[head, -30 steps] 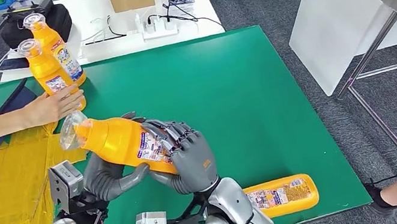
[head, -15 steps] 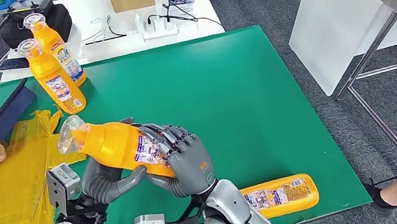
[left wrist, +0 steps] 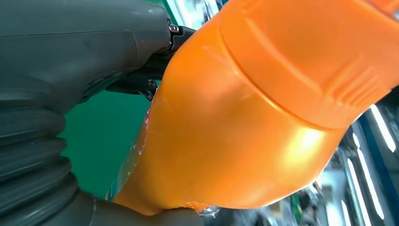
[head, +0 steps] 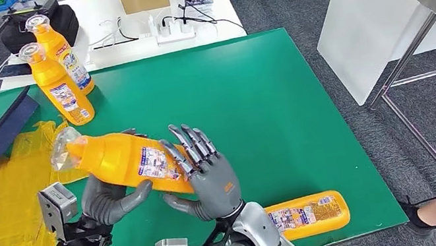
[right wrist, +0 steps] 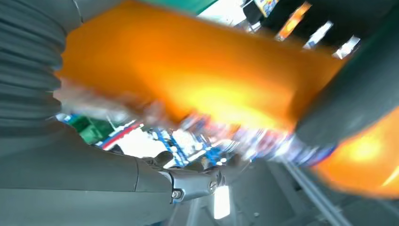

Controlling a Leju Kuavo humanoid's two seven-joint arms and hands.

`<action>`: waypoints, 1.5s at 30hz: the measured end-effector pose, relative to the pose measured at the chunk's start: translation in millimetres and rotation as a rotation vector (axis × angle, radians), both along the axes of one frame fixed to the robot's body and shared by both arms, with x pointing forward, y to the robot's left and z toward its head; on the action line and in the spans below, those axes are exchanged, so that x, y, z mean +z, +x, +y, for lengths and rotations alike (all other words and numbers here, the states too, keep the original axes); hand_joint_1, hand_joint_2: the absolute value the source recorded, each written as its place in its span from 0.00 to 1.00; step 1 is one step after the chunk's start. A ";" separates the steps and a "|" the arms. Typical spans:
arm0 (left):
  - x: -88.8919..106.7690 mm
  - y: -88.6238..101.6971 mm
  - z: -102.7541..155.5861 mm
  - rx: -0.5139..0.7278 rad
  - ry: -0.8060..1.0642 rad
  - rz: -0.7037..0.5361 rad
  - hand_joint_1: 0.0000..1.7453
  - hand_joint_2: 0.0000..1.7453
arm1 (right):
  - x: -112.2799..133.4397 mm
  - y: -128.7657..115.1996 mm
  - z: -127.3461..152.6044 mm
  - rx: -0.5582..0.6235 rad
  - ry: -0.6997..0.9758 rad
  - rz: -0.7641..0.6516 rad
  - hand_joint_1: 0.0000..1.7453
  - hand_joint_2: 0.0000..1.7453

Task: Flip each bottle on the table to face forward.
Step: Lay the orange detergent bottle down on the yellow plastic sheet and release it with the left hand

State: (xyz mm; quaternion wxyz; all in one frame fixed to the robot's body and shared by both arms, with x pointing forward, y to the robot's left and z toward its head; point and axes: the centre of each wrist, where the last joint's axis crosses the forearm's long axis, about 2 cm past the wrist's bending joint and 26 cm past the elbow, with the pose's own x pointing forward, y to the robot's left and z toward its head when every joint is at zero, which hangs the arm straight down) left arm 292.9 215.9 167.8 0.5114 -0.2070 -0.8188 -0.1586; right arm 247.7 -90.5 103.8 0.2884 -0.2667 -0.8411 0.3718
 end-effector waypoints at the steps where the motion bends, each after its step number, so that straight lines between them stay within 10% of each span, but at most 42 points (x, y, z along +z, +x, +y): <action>1: 0.6 1.1 3.4 0.024 0.007 -0.002 1.00 1.00 | 0.6 -0.3 -1.5 -0.008 0.005 -0.001 0.00 1.00; 13: 4.3 6.9 24.2 0.184 0.083 -0.041 1.00 1.00 | 6.4 0.3 -12.1 -0.070 0.034 -0.014 0.00 1.00; 20: 14.0 8.5 40.0 0.651 0.646 -0.326 1.00 1.00 | 9.6 -6.7 -19.0 -0.162 0.117 0.070 0.00 1.00; 32: 13.9 7.7 51.7 0.829 0.939 -0.382 1.00 1.00 | 17.7 -15.6 -22.7 -0.103 0.106 0.197 0.00 1.00; 45: -43.6 14.9 115.5 1.004 1.683 -0.259 1.00 1.00 | -3.3 -59.4 -97.3 -0.012 0.006 0.609 0.00 1.00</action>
